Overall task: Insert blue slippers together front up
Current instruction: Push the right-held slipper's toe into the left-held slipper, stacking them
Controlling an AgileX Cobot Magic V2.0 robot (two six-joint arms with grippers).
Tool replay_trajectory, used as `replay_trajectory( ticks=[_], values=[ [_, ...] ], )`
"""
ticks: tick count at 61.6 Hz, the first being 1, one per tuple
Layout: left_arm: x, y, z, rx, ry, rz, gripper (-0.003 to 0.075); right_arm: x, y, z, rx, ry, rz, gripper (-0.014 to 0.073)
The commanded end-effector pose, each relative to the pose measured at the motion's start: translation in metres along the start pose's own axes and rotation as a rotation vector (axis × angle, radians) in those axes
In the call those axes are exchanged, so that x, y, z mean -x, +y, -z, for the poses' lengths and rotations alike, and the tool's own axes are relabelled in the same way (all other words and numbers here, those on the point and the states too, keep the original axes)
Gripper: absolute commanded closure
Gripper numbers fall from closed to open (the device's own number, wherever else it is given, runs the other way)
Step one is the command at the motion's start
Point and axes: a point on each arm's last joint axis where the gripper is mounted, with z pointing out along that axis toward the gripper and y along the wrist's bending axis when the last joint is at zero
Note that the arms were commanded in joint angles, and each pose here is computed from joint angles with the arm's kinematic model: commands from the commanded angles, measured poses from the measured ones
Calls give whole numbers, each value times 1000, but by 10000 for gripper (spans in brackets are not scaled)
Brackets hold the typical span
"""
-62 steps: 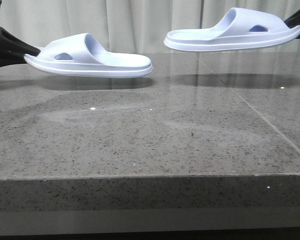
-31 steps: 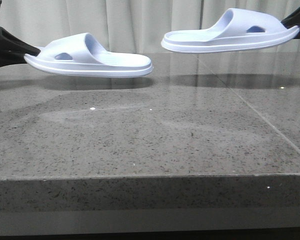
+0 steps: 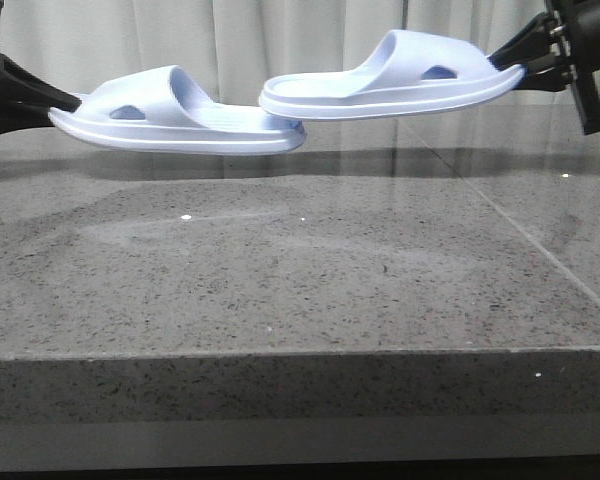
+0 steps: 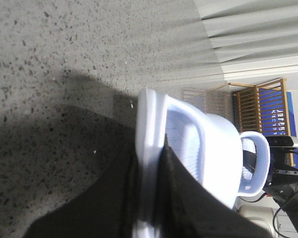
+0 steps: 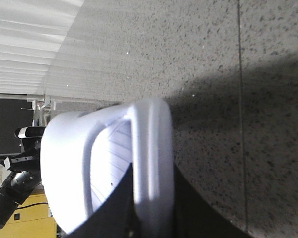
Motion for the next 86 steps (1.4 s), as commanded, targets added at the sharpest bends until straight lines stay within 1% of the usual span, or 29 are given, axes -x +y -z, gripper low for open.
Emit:
replay_trajectory(
  ticks=[1, 9, 19, 27, 45, 64, 86],
  values=[
    [-1, -34, 4, -132, 14, -24, 741, 1, 33, 5, 112, -39, 26, 703],
    [-8, -41, -10, -156, 42, -26, 741, -2, 36, -6, 129, -29, 13, 703],
    [-16, -58, -32, -241, 48, -2, 741, -9, 37, -23, 137, 6, 7, 703],
    [-23, -67, -46, -278, 66, 8, 741, -14, 43, -32, 152, 21, 8, 703],
    [-35, -73, -62, -276, 102, 1, 741, -30, 57, -53, 179, 77, 22, 703],
    [-40, -79, -72, -290, 108, 8, 741, -42, 71, -70, 219, 95, 17, 703],
    [-40, -79, -72, -293, 103, 11, 741, -46, 74, -74, 223, 107, 20, 703]
  ],
)
